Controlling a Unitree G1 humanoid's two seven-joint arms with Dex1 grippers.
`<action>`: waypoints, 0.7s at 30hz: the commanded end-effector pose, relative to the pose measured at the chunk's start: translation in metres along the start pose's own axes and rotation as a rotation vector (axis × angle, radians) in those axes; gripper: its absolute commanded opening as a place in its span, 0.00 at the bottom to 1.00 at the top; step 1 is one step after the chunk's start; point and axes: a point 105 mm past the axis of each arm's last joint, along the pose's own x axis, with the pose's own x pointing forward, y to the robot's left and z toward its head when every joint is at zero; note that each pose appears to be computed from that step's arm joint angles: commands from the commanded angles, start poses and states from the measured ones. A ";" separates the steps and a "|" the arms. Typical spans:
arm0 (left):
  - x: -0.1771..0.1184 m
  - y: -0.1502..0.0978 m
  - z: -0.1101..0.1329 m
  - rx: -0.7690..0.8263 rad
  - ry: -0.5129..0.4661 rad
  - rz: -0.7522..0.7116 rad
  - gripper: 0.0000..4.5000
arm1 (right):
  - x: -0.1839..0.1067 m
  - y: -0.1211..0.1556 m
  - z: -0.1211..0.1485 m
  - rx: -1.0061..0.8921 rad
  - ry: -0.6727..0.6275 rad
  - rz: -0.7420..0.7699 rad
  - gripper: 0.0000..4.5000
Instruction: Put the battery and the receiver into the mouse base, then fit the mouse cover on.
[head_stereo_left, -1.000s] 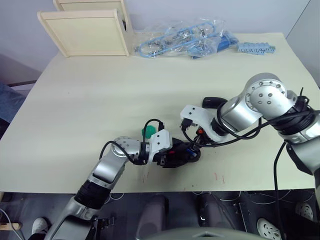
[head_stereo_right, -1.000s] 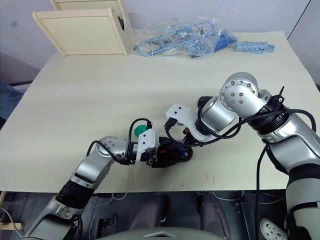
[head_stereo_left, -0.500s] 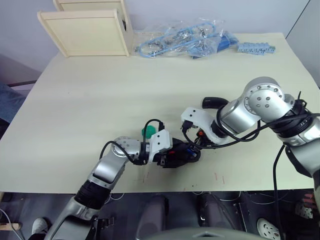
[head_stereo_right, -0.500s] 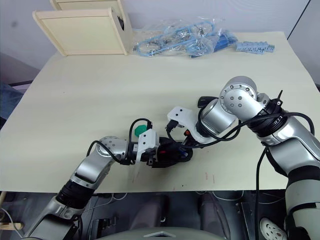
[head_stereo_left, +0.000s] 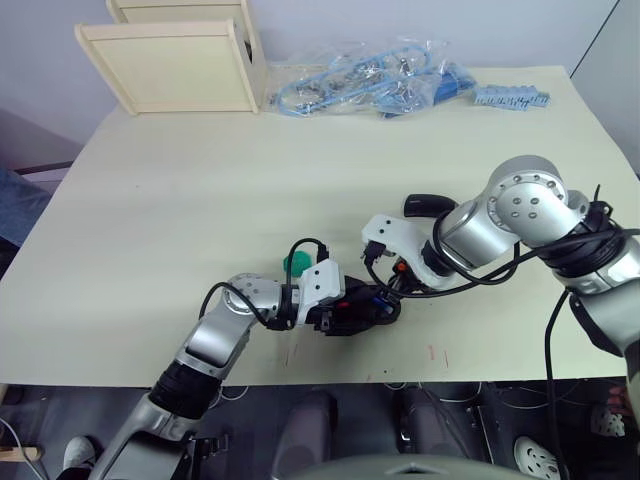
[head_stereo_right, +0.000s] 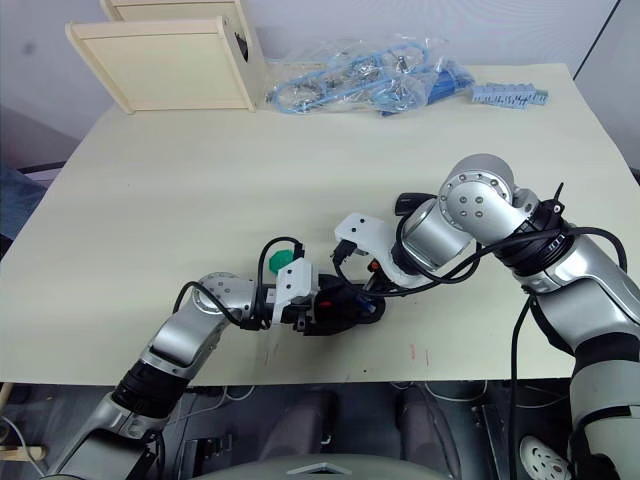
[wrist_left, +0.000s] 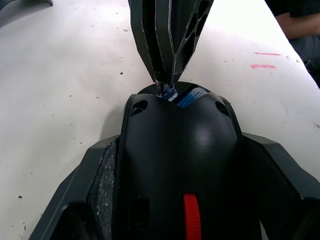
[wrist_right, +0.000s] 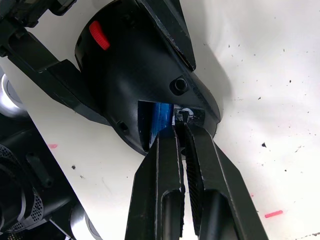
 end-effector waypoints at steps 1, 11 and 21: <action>0.005 -0.008 0.004 0.015 -0.020 -0.031 0.67 | 0.005 -0.007 -0.008 0.024 0.025 -0.030 0.00; 0.006 -0.009 0.004 0.014 -0.021 -0.033 0.67 | 0.006 -0.011 -0.011 0.053 0.030 -0.038 0.00; 0.006 -0.009 0.003 0.010 -0.020 -0.032 0.67 | 0.007 -0.013 -0.016 0.080 0.043 -0.032 0.00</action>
